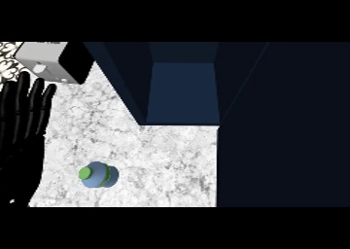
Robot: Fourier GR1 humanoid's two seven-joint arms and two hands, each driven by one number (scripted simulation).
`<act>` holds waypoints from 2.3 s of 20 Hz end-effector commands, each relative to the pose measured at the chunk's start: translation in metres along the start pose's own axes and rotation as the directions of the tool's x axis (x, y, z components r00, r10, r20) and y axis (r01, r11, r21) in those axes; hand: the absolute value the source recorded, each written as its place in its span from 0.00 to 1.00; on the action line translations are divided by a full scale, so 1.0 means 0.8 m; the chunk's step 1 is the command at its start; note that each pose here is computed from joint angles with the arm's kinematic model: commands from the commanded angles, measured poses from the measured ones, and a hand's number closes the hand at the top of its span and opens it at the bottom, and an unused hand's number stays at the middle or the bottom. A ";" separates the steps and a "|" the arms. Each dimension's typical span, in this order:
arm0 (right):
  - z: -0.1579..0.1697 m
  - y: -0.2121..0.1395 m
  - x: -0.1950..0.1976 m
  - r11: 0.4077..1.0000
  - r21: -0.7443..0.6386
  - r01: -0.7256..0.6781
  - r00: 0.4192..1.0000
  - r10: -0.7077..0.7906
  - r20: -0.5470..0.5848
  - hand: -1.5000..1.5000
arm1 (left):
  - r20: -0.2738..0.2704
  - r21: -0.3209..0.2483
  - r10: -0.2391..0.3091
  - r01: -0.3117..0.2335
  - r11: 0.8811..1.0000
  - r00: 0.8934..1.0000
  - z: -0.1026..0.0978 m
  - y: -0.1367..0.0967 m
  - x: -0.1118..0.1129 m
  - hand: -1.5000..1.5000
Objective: Pick up the bottled water, place it into the cabinet and close the cabinet
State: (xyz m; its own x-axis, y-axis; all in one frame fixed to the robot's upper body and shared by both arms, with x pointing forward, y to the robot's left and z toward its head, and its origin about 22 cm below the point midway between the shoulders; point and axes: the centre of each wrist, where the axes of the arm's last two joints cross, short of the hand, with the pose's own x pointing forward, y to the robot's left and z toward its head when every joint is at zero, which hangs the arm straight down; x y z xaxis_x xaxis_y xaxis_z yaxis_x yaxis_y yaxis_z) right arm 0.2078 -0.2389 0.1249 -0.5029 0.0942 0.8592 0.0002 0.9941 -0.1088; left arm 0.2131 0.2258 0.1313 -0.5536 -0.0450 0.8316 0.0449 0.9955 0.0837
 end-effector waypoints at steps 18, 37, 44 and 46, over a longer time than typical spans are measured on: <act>0.106 -0.021 0.087 0.971 0.150 0.187 0.969 -0.158 -0.189 0.00 | -0.181 0.489 0.066 0.031 0.872 0.981 0.135 -0.107 0.090 0.00; 0.145 -0.027 0.110 0.971 0.148 0.186 0.967 -0.154 -0.203 0.00 | -0.260 0.495 0.047 0.092 0.864 0.964 0.184 -0.135 0.089 0.00; 0.153 -0.030 0.120 0.970 0.148 0.192 0.968 -0.162 -0.192 0.00 | -0.320 0.534 0.080 0.110 0.838 0.944 0.180 -0.110 0.065 0.00; 0.157 -0.027 0.129 0.969 0.158 0.191 0.972 -0.164 -0.170 0.00 | -0.306 0.558 0.107 0.087 0.825 0.946 0.167 -0.113 0.053 0.00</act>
State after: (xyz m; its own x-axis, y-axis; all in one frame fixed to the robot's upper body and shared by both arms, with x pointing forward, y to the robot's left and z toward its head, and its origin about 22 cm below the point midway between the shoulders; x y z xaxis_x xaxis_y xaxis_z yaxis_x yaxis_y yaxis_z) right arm 0.0690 -0.2674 0.1089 -0.2610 -0.0324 0.9648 -0.2162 0.9760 -0.0257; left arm 0.0666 0.1431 0.0894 -0.2720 -0.0005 0.9623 -0.4694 0.8730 -0.1323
